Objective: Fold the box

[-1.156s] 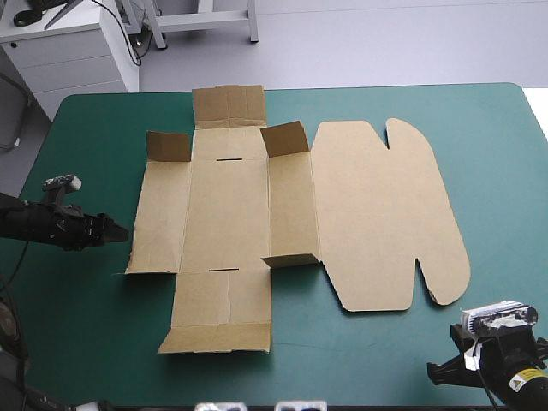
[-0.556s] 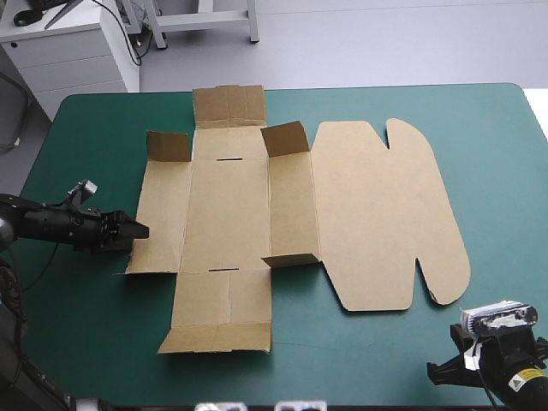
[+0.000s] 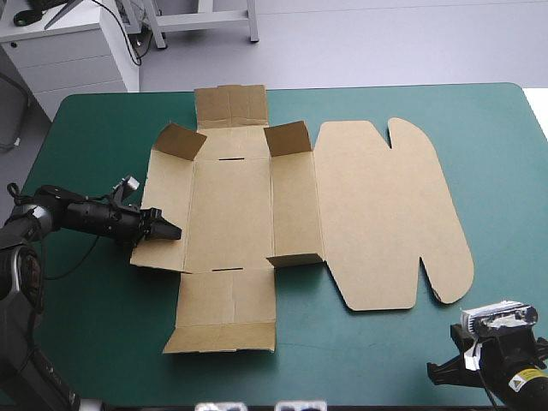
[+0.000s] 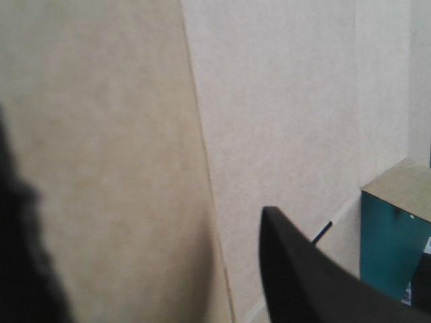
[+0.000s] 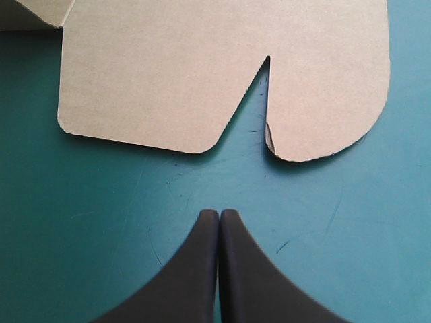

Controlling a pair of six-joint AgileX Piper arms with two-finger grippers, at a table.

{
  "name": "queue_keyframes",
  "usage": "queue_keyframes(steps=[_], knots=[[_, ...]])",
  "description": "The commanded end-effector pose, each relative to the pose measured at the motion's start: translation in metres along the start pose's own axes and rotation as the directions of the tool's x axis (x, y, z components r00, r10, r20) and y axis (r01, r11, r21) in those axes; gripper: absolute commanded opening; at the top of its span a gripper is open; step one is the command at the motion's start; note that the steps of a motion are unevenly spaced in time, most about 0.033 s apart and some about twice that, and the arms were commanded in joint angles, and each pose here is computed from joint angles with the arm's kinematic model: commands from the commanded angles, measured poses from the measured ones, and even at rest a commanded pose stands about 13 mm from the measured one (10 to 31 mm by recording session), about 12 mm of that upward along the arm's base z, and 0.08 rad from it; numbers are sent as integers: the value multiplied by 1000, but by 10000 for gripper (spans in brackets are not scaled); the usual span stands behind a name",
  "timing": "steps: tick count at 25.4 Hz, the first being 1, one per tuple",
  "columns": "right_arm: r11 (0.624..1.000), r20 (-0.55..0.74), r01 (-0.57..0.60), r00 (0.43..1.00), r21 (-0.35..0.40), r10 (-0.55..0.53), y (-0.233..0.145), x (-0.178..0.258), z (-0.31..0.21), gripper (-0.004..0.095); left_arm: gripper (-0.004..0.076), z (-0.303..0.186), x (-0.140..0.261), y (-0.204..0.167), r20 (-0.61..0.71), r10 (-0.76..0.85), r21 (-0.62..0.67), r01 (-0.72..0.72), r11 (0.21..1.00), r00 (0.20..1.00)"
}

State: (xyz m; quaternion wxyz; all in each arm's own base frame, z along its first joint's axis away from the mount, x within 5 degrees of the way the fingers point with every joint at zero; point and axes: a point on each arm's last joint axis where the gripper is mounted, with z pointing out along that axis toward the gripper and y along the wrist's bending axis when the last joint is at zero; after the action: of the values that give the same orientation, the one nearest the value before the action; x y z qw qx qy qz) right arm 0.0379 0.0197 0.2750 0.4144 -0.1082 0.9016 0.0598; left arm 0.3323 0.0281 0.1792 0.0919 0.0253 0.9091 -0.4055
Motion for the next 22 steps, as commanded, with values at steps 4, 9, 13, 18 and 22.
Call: queue_keyframes(steps=[4, 9, 13, 18, 22], knots=[[1000, 72, -4, 997, 3, 4, 0, -12, -4, -19, -8, -4, 1, -17, -12, 64, 60, -63, 996, 998], [1000, 72, -4, 997, 3, 4, 0, -12, -4, -19, -8, -6, -5, -17, 33, 85, 38, -86, 996, 996], [1000, 72, -4, 997, 3, 4, 0, -12, -4, -19, -8, -9, -9, -27, 47, 137, 98, -141, 985, 990], [1000, 72, -4, 997, 3, 4, 0, -12, -4, -19, -8, -37, -32, -99, 79, 402, -17, -402, 916, 912], [1000, 72, -4, 997, 3, 4, 0, -12, -4, -19, -8, -57, -43, -169, 48, 612, -153, -600, 785, 789]])
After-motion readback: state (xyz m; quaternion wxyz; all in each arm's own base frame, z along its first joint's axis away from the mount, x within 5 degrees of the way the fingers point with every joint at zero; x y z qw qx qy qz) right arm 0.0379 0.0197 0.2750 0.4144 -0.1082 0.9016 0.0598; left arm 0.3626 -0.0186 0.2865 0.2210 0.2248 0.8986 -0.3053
